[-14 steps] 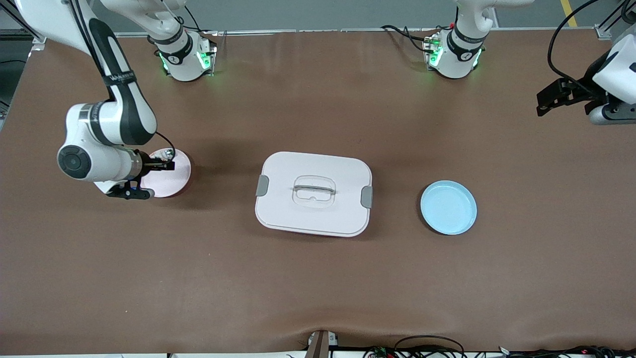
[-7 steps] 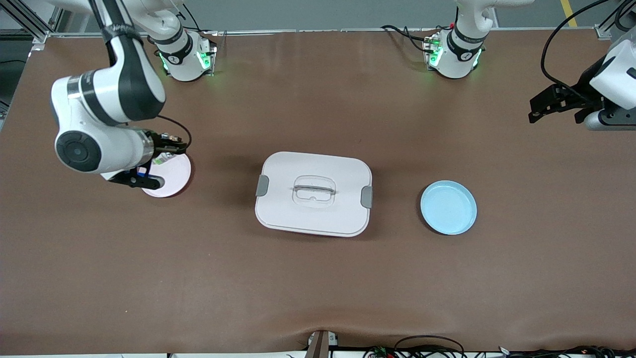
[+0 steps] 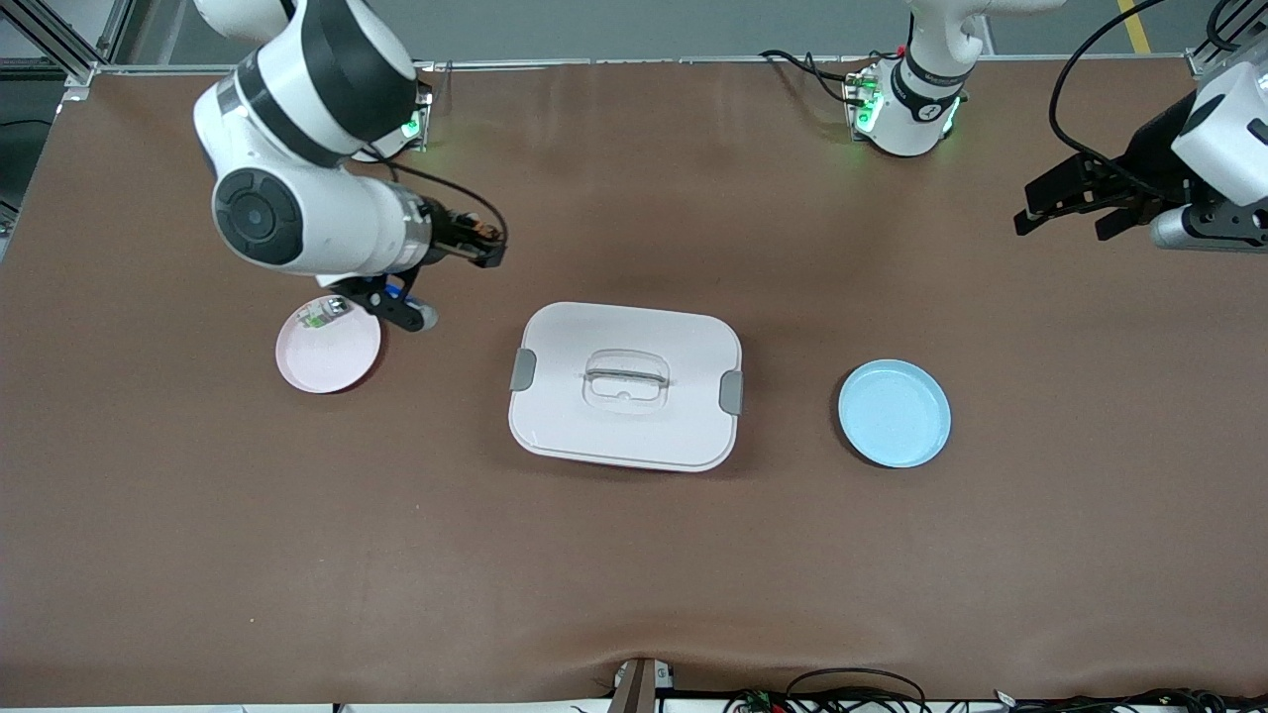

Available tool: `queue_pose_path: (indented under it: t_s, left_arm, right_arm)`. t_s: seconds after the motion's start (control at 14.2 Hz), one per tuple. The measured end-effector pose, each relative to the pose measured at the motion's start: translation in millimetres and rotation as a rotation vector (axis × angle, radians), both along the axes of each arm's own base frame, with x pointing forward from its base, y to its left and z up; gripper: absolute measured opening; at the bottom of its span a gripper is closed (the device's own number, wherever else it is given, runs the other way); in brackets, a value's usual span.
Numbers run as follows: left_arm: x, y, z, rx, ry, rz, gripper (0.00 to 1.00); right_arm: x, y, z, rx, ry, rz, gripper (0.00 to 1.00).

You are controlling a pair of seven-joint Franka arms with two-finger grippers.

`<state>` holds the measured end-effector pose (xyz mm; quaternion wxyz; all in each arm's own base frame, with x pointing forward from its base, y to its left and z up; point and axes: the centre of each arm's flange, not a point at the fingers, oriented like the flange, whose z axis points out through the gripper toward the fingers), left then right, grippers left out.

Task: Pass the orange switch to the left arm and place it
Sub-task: 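Lift the switch with the right gripper and carry it over the box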

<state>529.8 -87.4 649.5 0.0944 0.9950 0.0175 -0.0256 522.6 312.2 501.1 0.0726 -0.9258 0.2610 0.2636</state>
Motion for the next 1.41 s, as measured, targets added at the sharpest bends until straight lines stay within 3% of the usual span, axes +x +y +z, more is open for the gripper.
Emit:
queue_pose_path:
  t_s: [0.56,1.06,1.41]
  left_arm:
    - [-4,-70,-23,-0.107,0.021,0.004,1.0]
    - [-16,-155,-48,-0.264,0.022,0.14,1.0]
    - [-29,-193,-90,-0.372,-0.002,0.198,1.0]
  right_arm:
    - [19,59,2,0.218,0.034,-0.329,0.73]
    - [16,122,-12,0.278,0.045,-0.596,0.73]
    - [20,134,-14,0.34,0.063,-0.675,0.73]
